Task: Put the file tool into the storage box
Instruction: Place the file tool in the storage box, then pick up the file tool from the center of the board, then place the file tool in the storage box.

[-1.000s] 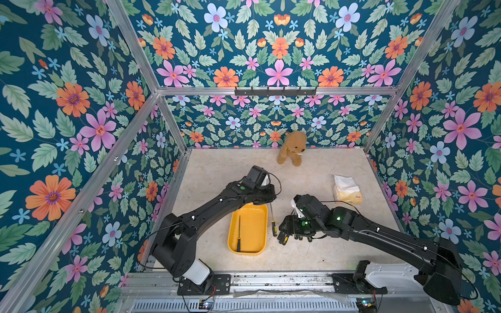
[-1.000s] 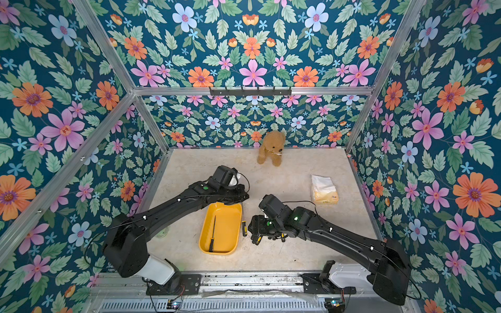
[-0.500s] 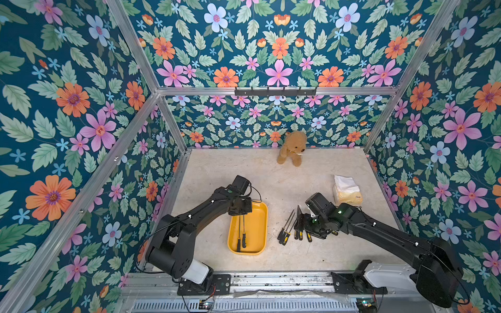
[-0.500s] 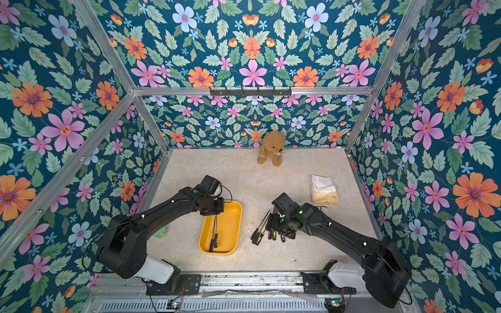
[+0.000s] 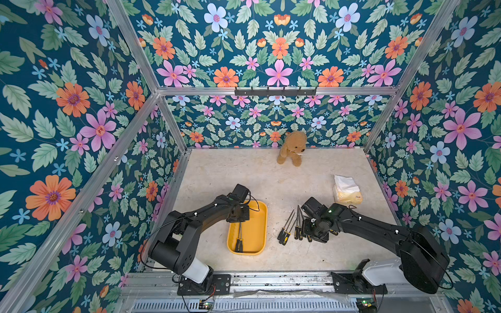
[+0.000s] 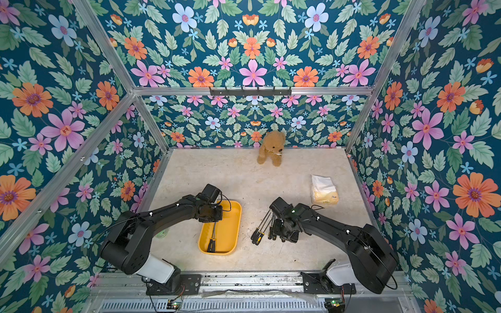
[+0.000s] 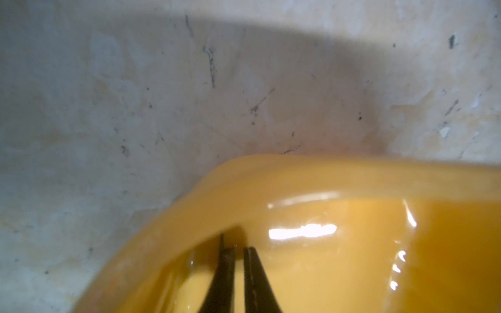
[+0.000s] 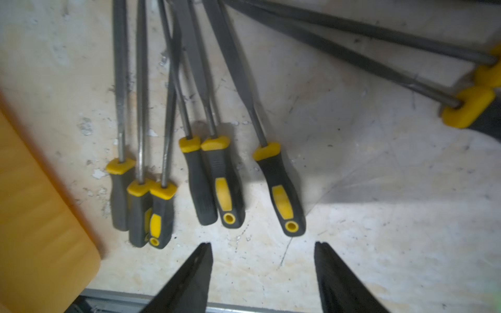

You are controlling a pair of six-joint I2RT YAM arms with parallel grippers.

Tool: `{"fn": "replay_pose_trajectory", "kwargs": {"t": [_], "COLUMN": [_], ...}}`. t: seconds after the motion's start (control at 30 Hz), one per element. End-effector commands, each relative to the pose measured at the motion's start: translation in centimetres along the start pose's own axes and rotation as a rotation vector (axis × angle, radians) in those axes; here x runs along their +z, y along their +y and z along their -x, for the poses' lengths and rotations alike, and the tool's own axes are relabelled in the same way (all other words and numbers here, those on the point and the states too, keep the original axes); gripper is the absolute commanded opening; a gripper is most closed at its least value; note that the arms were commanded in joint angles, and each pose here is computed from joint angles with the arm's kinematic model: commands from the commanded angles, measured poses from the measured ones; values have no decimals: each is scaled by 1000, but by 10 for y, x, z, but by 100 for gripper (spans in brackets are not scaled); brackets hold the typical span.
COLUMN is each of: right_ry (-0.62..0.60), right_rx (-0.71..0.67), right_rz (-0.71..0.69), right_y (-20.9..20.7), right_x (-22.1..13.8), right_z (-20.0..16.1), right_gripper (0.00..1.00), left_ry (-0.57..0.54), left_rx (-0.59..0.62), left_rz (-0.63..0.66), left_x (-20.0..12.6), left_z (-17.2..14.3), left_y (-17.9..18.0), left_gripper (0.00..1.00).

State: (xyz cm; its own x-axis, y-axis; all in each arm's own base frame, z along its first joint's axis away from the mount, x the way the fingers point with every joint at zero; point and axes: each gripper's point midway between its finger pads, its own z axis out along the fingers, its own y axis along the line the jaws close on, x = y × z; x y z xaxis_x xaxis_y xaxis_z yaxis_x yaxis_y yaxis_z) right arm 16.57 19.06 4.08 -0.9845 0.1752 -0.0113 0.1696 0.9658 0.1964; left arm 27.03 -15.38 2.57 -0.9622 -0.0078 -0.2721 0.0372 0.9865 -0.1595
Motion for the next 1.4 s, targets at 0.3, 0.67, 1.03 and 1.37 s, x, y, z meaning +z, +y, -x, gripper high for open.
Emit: {"fn": "replay_pose_trajectory", "kwargs": {"t": [0.3,0.67,1.03,1.37], "right_ry": [7,30,-86,-151], "right_rx": [-99,-145,-227,-349], "right_rz": [-85,-111,107,437], "right_y": [-2,-5,30,127], "right_x": [23,30,-67,-93], "right_z": [15,15,6,-25], "right_gripper": [47,5,0,0], "left_ry": [-35,-137,-210,-170], "left_rx": [-16,-16,-101,-135], "left_rz": [-39,-162,-519,-724], "left_x": [-22,-92,-160,-147], "left_z": [11,63,92,85], "left_y": [-10,-50,-114,-182], "left_gripper": [34,40,54,78]}}
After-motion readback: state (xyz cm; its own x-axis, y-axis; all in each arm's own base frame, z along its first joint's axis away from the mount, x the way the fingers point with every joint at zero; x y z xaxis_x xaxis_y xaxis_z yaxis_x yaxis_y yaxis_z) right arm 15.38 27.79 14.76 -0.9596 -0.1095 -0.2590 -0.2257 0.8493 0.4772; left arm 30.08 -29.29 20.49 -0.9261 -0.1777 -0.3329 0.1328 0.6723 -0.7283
